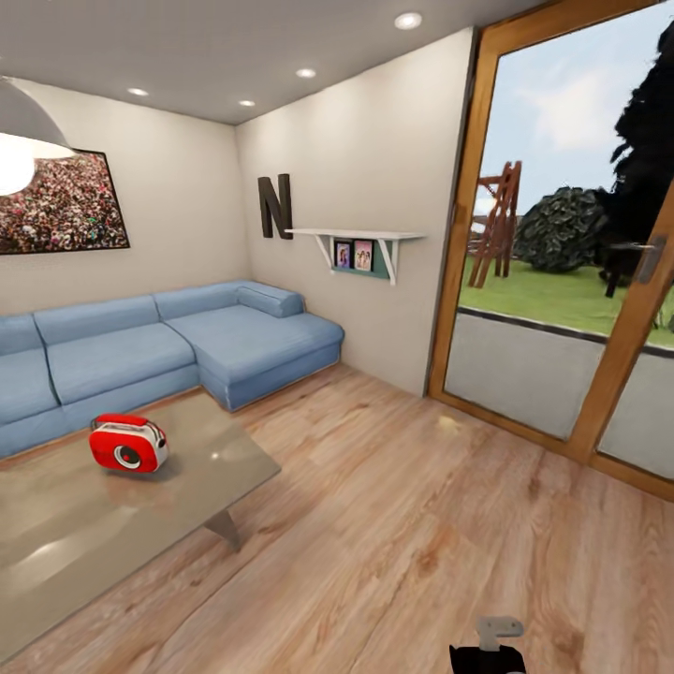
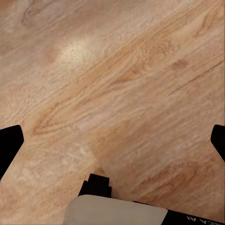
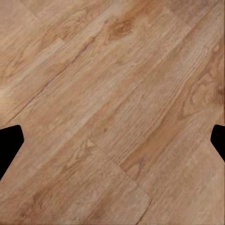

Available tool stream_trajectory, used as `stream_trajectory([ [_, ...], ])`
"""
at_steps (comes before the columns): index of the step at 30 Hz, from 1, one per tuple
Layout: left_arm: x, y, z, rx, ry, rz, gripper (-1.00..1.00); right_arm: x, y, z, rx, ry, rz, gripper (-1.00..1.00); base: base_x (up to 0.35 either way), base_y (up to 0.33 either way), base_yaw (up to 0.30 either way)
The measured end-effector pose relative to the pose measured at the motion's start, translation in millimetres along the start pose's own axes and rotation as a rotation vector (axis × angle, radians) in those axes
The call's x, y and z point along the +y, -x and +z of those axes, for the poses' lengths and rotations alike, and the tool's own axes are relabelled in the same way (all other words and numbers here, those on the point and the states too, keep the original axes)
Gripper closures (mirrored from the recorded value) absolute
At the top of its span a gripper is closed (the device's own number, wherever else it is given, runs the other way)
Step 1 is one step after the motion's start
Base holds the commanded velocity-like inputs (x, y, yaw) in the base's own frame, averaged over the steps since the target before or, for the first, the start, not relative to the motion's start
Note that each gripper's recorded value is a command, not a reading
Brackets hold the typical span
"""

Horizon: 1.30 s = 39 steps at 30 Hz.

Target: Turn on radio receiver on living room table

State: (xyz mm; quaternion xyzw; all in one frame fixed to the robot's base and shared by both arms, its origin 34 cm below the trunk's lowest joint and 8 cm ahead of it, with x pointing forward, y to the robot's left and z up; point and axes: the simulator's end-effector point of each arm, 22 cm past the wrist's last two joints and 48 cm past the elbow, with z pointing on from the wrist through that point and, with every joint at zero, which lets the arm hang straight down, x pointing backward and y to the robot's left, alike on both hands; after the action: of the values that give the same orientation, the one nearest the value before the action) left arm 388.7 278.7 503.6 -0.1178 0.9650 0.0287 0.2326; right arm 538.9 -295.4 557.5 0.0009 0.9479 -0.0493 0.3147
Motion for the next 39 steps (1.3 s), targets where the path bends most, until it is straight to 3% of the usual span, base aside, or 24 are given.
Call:
stream_trajectory([
  [24,6.9,0.1,0.2,0.001,0.018,-0.018,-1.00,0.0,-0.1,0.0,0.000,0.000,0.000,-1.00,0.324,-0.002,0.274],
  [39,7.3,0.3,0.2,0.000,0.018,-0.019,-1.00,0.0,0.0,0.0,0.000,0.000,0.000,-1.00,0.323,-0.108,0.284],
])
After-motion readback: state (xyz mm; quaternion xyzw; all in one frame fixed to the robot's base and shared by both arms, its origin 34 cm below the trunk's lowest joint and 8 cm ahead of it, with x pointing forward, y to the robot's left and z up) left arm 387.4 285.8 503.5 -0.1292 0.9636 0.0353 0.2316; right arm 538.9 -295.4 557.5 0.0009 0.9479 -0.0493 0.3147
